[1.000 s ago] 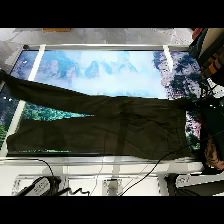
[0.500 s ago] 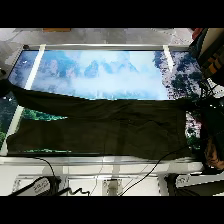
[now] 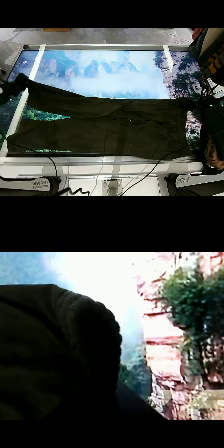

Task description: Fold the clothes and pants, and hang the long-sleeved shirts on hangers.

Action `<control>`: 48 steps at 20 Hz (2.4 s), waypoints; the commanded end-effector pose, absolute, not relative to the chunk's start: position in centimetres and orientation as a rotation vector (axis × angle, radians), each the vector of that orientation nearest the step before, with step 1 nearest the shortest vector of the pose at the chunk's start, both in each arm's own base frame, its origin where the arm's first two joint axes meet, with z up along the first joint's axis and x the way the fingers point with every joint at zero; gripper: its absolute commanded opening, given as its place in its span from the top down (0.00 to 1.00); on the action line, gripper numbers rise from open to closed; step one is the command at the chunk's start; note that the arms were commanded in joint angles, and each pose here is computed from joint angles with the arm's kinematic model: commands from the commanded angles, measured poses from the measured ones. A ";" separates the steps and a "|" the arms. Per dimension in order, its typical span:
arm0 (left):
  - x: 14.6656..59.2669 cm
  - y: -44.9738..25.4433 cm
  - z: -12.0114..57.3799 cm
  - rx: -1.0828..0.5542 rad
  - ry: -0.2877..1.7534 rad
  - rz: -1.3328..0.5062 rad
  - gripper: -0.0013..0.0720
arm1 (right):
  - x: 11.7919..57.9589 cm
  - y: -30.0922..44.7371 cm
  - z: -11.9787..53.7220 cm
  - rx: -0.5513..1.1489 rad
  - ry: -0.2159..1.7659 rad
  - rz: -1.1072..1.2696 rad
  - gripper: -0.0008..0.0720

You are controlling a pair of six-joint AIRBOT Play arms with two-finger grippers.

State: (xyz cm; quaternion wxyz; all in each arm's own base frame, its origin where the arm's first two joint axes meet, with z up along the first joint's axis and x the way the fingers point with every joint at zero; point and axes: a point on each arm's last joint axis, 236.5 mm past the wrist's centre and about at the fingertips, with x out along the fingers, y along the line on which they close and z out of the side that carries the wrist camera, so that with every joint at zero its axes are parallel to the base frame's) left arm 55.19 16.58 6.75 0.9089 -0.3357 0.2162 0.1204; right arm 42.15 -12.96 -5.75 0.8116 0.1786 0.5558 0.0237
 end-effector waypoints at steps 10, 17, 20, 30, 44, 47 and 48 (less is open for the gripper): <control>51.2 14.4 4.1 -0.510 0.699 0.104 0.54 | 42.3 -13.1 -5.7 0.378 1.179 0.046 0.94; 42.6 20.6 -1.6 -0.736 0.978 0.353 0.01 | 42.2 -12.9 -5.8 0.378 1.187 0.054 0.94; 43.3 19.7 -3.6 -0.760 1.007 0.338 0.02 | 42.2 -12.9 -5.8 0.379 1.187 0.054 0.94; 48.1 19.0 -10.2 -0.891 0.926 0.371 0.15 | 42.1 -12.9 -5.8 0.381 1.188 0.055 0.94; 58.2 21.1 10.1 -0.571 0.349 0.328 0.97 | 47.8 -18.0 -3.2 0.378 0.897 -0.157 0.94; 56.8 20.0 11.1 -0.473 0.426 0.295 0.97 | 47.8 -18.1 -3.4 0.377 0.897 -0.160 0.94; 55.6 19.4 9.7 -0.413 0.527 0.281 0.97 | 47.9 -18.3 -3.4 0.373 0.893 -0.165 0.94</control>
